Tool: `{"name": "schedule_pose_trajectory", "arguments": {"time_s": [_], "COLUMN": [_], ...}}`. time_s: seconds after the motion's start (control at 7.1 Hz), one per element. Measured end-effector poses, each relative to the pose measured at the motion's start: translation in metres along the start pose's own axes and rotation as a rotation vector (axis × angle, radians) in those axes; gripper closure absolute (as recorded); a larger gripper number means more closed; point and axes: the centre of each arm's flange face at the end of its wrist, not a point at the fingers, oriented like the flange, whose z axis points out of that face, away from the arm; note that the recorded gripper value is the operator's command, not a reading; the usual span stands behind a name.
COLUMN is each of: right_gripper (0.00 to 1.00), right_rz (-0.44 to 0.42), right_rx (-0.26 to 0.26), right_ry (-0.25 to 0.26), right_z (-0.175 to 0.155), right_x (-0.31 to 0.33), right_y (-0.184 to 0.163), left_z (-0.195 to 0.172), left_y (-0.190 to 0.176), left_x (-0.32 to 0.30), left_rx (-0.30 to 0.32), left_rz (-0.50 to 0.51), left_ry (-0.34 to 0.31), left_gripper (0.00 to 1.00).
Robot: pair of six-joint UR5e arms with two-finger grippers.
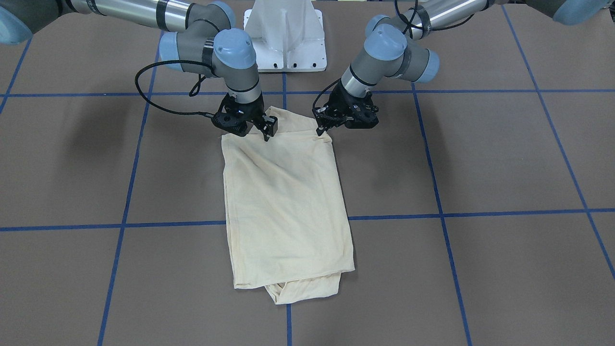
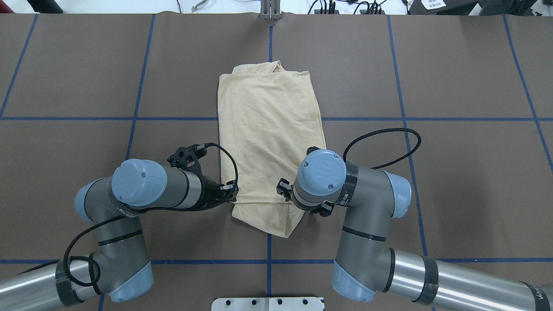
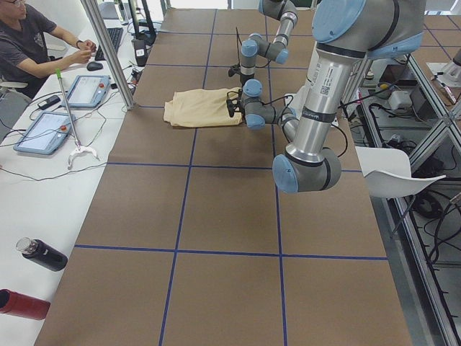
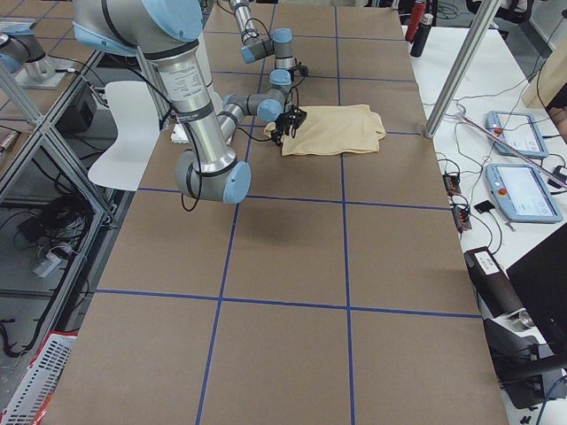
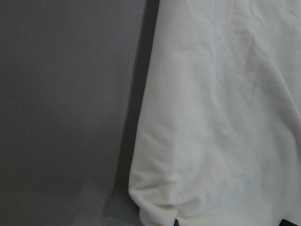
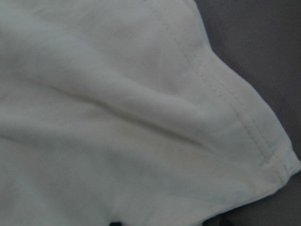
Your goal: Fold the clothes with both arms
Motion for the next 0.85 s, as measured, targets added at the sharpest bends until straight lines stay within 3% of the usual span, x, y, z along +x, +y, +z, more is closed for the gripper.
{"name": "schedule_pose_trajectory", "arguments": {"time_s": [0.85], "right_gripper": [1.00], "right_rz": [0.025], "right_rx": [0.003], "right_ry": [-0.011], "right_z": [-0.0075], "right_x": [-0.0024], "right_y": [-0.0082], "left_z": [0.0002], "left_y": [0.0012], "left_x": [0.0011], "left_rx": [-0.003], "left_rz": [0.001], "left_ry": [0.001], "left_gripper": [1.00]}}
